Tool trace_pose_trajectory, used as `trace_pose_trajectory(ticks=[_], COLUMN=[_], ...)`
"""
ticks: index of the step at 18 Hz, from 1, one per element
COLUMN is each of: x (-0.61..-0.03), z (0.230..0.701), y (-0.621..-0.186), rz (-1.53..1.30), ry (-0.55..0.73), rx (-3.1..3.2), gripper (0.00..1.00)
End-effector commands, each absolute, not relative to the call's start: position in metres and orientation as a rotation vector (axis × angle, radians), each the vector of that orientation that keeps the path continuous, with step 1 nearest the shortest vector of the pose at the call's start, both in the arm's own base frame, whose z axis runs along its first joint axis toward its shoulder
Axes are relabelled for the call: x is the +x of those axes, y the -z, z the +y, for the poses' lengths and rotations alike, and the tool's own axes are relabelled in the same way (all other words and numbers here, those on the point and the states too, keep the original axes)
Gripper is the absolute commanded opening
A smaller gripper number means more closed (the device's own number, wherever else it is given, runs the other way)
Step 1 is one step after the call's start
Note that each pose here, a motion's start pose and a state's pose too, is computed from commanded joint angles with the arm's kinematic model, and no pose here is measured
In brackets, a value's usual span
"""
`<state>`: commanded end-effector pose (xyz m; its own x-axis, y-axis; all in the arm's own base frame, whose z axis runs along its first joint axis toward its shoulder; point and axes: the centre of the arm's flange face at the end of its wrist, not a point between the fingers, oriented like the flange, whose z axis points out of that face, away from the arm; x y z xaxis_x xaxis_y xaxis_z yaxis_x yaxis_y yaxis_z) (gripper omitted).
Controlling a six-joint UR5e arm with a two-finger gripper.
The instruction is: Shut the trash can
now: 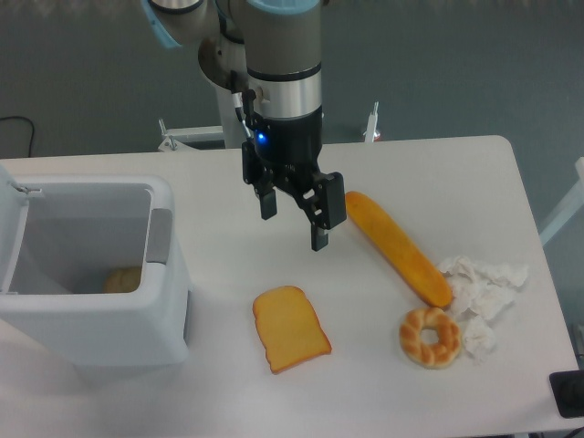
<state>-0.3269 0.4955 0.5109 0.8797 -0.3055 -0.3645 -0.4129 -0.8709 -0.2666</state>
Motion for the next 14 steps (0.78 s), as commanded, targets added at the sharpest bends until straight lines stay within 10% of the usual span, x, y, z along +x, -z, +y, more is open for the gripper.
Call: trace_pose_trajectory(ticks=[14], x=[-0.3213], z=[0.5028], y=[-0.5206], rz=[0.425], ry=[-0.310], rx=[-2.595], gripper=[1.00])
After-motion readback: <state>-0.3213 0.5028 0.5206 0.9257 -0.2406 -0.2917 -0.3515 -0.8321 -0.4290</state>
